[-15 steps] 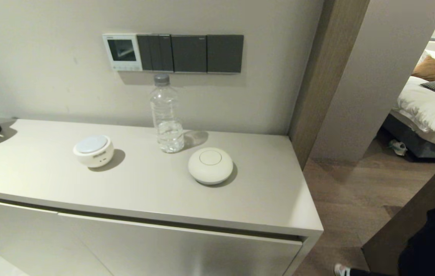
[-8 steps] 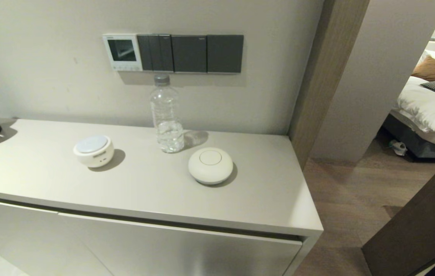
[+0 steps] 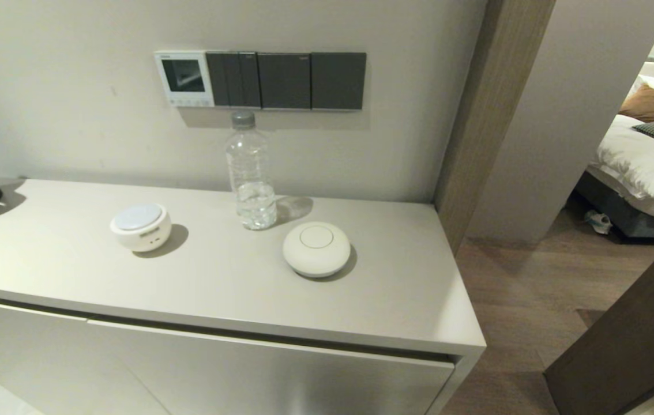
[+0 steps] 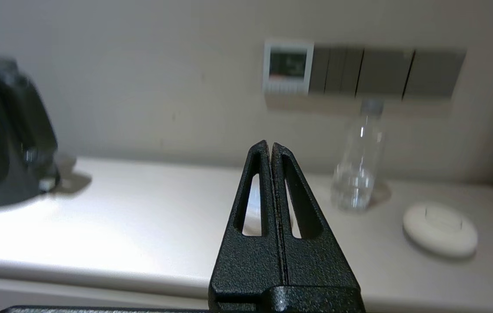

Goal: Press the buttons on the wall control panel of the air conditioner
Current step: Turn on the central air conditioner

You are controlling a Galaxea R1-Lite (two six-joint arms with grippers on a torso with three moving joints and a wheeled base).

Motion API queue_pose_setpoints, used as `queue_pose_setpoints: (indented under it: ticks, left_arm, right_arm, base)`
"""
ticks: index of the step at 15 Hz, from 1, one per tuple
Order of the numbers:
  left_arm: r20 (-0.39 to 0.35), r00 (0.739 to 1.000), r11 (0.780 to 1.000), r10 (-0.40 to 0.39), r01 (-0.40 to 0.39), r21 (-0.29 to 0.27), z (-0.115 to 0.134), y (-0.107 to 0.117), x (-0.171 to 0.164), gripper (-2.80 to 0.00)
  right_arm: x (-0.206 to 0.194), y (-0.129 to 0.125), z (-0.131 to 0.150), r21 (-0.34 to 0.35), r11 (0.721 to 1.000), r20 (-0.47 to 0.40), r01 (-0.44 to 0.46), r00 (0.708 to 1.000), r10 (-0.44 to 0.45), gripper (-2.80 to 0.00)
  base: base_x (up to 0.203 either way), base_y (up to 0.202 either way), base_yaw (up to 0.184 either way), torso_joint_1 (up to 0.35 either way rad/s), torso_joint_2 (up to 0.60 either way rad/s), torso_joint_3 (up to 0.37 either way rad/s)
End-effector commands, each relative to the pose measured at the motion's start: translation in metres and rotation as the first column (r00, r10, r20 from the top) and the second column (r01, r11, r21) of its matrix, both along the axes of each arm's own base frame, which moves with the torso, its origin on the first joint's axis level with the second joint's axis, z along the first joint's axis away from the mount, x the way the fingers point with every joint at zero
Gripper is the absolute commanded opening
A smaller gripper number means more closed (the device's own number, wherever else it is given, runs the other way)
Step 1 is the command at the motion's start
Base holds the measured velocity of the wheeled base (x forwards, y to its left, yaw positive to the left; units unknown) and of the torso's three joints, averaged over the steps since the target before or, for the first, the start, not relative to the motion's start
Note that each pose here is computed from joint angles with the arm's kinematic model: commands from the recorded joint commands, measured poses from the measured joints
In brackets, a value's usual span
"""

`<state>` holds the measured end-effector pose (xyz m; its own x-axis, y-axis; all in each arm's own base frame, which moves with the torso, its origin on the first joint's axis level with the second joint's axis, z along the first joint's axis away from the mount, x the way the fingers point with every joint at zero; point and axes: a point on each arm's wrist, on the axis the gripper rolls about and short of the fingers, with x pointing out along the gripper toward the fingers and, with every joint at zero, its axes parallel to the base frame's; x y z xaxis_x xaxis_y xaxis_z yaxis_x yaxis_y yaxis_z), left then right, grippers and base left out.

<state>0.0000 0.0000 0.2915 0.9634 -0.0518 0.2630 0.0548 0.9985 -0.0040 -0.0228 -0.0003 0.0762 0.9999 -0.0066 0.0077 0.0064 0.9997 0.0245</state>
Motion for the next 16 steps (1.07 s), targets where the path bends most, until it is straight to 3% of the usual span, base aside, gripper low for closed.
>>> queue_pose_setpoints:
  ticks: [1,4,7,10,16]
  left_arm:
    - [-0.065,0.998,1.000,-0.007,0.008,0.003,0.045,-0.004,0.060,-2.80]
    - [-0.055,0.998,0.999,-0.034,0.035,0.006,0.089,-0.009,0.123,-2.80]
    - [-0.086,0.992,0.995,-0.097,0.097,-0.008,0.104,-0.023,0.192,-2.80]
    - [-0.108,0.980,0.986,-0.168,0.167,-0.020,0.097,-0.044,0.239,-2.80]
    - [-0.144,0.973,0.984,-0.180,0.178,-0.024,0.053,-0.061,0.313,-2.80]
  right_arm:
    - [0.000,0.000,-0.001,0.000,1.000,-0.003,0.000,1.000,0.000,-2.80]
    - [0.000,0.000,-0.001,0.000,1.000,-0.003,0.000,1.000,0.000,-2.80]
    - [0.000,0.000,-0.001,0.000,1.000,-0.003,0.000,1.000,0.000,-2.80]
    - [0.000,0.000,-0.001,0.000,1.000,-0.003,0.000,1.000,0.000,-2.80]
    - [0.000,0.000,-0.001,0.000,1.000,-0.003,0.000,1.000,0.000,-2.80]
  base:
    - [0.000,0.000,0.000,0.000,0.00,0.000]
    - [0.000,0.000,0.000,0.000,0.00,0.000]
    - [0.000,0.000,0.000,0.000,0.00,0.000]
    - [0.000,0.000,0.000,0.000,0.00,0.000]
    - [0.000,0.000,0.000,0.000,0.00,0.000]
